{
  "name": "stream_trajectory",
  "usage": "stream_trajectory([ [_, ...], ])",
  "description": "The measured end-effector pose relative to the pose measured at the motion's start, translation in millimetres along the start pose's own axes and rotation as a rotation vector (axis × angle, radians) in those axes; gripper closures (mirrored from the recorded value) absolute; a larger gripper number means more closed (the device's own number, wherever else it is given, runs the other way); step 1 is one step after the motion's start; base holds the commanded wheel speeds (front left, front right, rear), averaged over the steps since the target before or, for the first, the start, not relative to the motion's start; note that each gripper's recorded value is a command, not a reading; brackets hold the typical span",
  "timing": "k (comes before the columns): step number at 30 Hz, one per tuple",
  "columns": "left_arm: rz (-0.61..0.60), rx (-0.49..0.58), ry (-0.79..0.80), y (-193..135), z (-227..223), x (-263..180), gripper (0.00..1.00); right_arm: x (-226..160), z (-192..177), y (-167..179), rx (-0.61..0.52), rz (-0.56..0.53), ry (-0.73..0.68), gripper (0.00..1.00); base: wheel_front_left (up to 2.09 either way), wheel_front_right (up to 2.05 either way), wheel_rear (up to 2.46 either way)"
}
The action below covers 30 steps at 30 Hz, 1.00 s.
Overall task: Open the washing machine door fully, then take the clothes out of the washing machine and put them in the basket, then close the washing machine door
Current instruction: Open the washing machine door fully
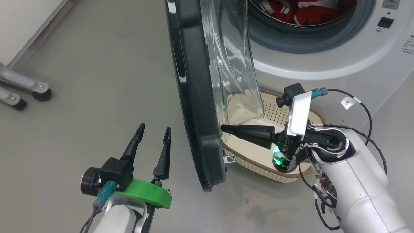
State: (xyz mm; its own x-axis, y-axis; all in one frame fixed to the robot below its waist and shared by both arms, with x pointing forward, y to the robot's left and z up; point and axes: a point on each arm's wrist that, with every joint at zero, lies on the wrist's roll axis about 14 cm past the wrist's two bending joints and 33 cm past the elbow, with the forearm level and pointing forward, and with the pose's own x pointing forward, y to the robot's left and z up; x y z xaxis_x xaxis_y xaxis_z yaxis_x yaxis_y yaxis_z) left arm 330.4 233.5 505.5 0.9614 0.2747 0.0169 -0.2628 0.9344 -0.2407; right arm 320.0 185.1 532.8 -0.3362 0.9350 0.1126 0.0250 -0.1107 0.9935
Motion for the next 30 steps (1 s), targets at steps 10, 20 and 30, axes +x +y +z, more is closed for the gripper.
stream_trajectory([
  [10,-0.001,0.0,-0.012,0,3,-2,0.0,-45,39,2,0.068,0.079,-0.358,1.0,0.0,0.0,0.0],
  [20,0.002,-0.005,0.001,2,-2,-9,0.0,-102,49,-17,0.071,0.018,-0.693,0.0,0.0,0.0,0.0],
  [30,0.014,-0.002,0.003,7,-4,-13,0.0,-170,48,-44,-0.153,-0.308,-1.02,0.0,0.0,0.0,0.0],
])
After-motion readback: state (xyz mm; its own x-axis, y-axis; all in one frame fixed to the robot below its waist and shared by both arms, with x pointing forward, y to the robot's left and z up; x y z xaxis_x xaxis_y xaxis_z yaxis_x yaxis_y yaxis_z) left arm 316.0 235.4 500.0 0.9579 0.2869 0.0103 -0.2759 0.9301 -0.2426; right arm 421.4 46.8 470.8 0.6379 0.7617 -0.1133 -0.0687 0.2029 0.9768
